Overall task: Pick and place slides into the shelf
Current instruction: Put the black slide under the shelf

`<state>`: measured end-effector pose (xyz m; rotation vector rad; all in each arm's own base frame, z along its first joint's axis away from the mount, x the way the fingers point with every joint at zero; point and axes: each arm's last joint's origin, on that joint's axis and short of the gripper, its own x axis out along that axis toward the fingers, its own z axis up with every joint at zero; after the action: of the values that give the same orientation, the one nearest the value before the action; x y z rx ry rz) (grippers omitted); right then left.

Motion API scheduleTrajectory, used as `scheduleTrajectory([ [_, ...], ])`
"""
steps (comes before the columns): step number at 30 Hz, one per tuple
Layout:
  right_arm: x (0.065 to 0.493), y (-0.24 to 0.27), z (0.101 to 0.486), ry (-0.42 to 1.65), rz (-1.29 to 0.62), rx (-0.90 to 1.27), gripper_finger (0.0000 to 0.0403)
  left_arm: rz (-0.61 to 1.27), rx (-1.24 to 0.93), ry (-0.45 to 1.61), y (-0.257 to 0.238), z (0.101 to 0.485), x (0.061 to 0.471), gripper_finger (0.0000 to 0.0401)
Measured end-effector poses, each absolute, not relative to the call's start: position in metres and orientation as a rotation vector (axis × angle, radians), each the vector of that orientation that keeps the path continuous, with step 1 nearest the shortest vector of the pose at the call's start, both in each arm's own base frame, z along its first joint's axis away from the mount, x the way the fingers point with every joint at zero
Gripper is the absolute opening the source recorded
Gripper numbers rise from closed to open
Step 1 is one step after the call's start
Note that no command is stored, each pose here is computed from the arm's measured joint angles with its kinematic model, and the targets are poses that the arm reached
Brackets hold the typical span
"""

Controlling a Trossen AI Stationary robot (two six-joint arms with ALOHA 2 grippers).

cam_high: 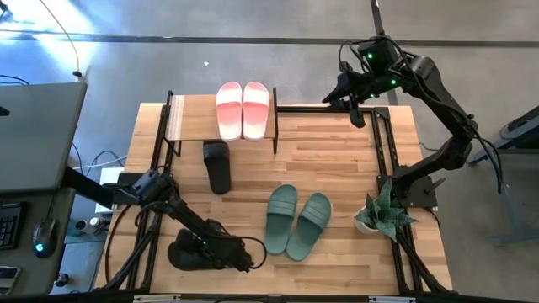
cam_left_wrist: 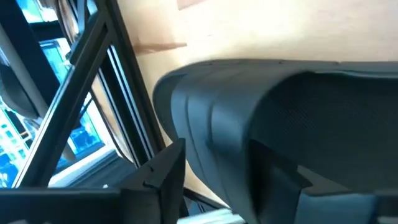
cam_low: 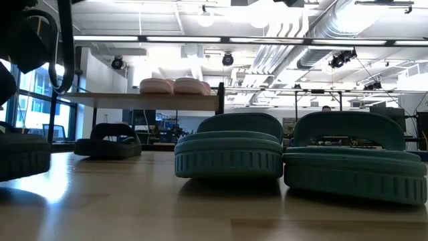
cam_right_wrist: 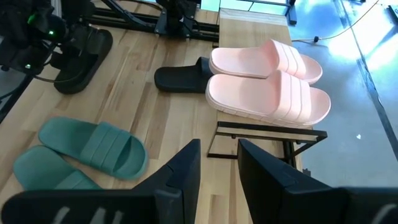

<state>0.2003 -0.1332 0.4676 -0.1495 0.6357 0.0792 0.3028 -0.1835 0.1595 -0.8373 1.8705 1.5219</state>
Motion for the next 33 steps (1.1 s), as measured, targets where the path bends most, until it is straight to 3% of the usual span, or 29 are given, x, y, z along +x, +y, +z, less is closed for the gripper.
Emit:
scheduleTrajectory([
  [9, 0.200, -0.133, 0.468, 0.635, 0.079, -0.150, 0.0096, 1.591, -0.950, 1.717, -0.189, 0.176, 0.315, 0.0105],
  [33, 0.200, -0.133, 0.468, 0.634, 0.084, -0.162, 0.0096, 1.639, -0.879, 1.709, -0.217, 0.165, 0.299, 0.0101],
])
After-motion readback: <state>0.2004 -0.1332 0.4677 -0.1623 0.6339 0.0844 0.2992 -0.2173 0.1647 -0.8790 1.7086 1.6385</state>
